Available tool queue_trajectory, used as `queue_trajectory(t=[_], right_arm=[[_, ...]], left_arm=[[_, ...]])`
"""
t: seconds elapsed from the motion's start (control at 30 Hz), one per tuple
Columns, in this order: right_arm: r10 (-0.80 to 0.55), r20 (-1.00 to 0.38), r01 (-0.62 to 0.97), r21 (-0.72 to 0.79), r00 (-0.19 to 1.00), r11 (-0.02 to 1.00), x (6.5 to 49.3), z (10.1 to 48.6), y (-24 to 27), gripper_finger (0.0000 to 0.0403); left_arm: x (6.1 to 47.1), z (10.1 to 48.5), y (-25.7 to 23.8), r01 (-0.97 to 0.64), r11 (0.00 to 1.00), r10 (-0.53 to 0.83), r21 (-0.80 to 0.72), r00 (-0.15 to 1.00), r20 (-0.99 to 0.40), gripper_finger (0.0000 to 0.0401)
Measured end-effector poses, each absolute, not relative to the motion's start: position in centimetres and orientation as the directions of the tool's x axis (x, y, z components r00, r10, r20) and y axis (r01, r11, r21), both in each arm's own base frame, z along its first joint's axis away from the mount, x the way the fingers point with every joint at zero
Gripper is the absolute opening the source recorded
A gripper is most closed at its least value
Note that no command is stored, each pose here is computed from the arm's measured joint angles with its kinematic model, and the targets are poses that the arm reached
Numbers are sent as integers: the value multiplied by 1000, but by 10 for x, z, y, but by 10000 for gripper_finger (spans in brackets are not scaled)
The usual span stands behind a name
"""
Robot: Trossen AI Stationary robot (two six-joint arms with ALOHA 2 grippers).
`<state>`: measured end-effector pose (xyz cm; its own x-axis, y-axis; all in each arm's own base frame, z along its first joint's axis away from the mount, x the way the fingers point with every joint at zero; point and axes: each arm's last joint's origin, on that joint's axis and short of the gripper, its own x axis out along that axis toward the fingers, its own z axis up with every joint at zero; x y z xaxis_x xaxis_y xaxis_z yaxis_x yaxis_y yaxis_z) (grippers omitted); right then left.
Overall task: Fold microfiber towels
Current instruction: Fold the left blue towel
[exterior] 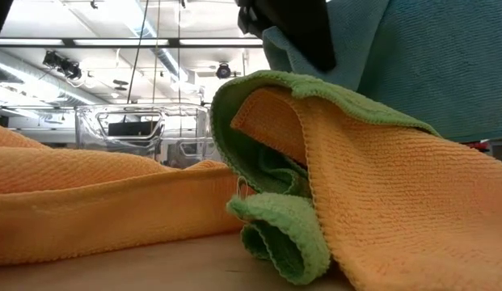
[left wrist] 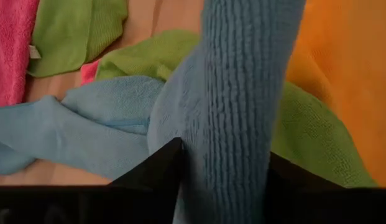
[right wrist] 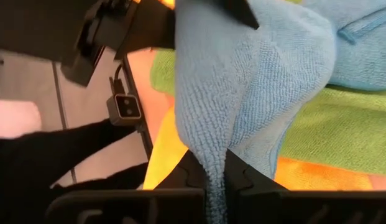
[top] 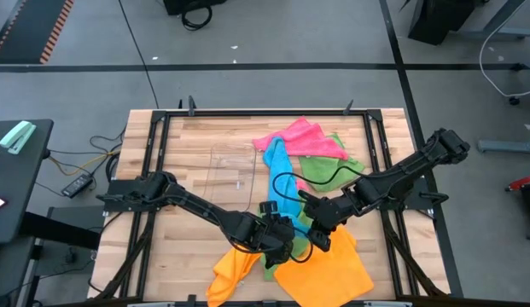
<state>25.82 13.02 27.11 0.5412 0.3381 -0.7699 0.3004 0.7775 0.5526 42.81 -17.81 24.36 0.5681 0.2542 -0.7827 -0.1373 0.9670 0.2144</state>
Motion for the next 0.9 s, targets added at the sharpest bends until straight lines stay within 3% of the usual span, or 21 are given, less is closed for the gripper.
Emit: queue_trajectory(t=[0.43, 0.7, 0.9], right_arm=[[403, -777, 127, 518, 483, 846, 255, 270, 132, 15], [394, -810, 121, 486, 434, 866, 251, 267, 129, 22], [373, -832, 95, 446, 410, 890, 248, 265, 128, 23]], left_arm=[[423, 262, -175, 28, 971, 175, 236, 587, -791, 16], [422, 278, -164, 64, 968, 155, 243, 611, -776, 34], [423, 278, -162, 134, 952, 141, 276, 608, -781, 12]])
